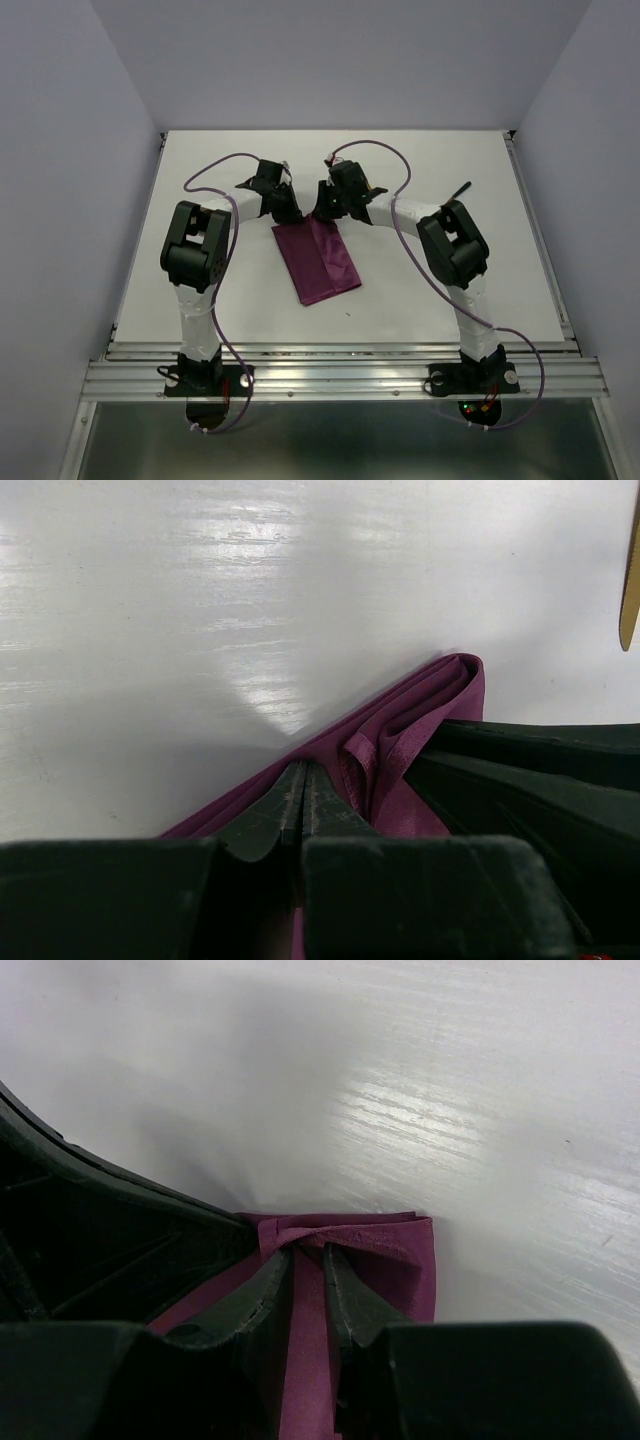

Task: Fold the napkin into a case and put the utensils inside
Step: Smooth out the 2/3-rectangle-folded napkin at the center of the board.

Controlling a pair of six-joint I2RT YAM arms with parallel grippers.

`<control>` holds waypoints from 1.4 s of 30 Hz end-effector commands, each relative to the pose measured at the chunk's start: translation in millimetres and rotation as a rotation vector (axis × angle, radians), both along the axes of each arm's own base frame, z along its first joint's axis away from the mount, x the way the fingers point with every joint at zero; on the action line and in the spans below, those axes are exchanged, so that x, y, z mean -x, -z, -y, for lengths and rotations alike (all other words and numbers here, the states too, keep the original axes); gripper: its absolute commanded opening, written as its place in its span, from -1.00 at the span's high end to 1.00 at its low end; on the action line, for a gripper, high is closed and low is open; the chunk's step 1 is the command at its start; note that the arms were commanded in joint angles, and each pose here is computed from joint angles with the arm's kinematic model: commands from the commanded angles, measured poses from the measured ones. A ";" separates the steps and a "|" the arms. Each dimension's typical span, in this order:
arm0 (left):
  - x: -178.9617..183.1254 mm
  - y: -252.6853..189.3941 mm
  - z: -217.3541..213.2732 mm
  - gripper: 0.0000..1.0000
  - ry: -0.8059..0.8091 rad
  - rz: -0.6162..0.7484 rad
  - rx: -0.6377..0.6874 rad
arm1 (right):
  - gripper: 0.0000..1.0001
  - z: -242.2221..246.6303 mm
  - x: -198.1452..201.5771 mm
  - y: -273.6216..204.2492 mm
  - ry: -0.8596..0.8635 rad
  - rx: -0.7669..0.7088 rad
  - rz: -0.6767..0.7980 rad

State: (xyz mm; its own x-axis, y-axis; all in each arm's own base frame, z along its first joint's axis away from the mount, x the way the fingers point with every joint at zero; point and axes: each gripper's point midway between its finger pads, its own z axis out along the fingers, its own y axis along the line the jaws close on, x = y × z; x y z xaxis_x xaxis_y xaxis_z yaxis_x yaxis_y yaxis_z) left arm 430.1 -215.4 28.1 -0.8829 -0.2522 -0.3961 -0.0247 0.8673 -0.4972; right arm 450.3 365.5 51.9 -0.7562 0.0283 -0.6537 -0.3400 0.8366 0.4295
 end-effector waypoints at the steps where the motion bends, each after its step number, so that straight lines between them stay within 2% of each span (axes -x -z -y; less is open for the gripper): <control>1: -8.6 -8.4 5.4 0.88 0.007 0.027 0.026 | 0.52 -14.1 -3.9 -16.3 -0.018 -0.042 0.024; 16: -7.6 -6.3 8.2 0.92 0.018 0.026 0.041 | 0.53 -18.4 -2.7 9.4 -0.019 -0.007 -0.020; 31: -11.6 -44.5 3.3 0.89 0.001 0.095 0.031 | 0.54 -10.8 -0.8 19.5 0.021 0.020 -0.048; 34: -9.2 -44.5 2.7 0.78 -0.009 0.090 0.036 | 0.54 -10.6 -0.7 20.7 0.026 0.020 -0.054; 37: -8.5 -49.1 3.9 0.48 -0.025 0.097 0.057 | 0.54 -10.4 -1.5 20.5 0.032 0.021 -0.056; 39: -6.4 -52.2 5.2 0.39 -0.030 0.106 0.078 | 0.54 -10.7 -1.9 19.3 0.037 0.018 -0.059; 42: -4.6 -55.0 6.5 0.38 -0.042 0.114 0.101 | 0.54 -12.9 -2.7 16.8 0.037 0.007 -0.060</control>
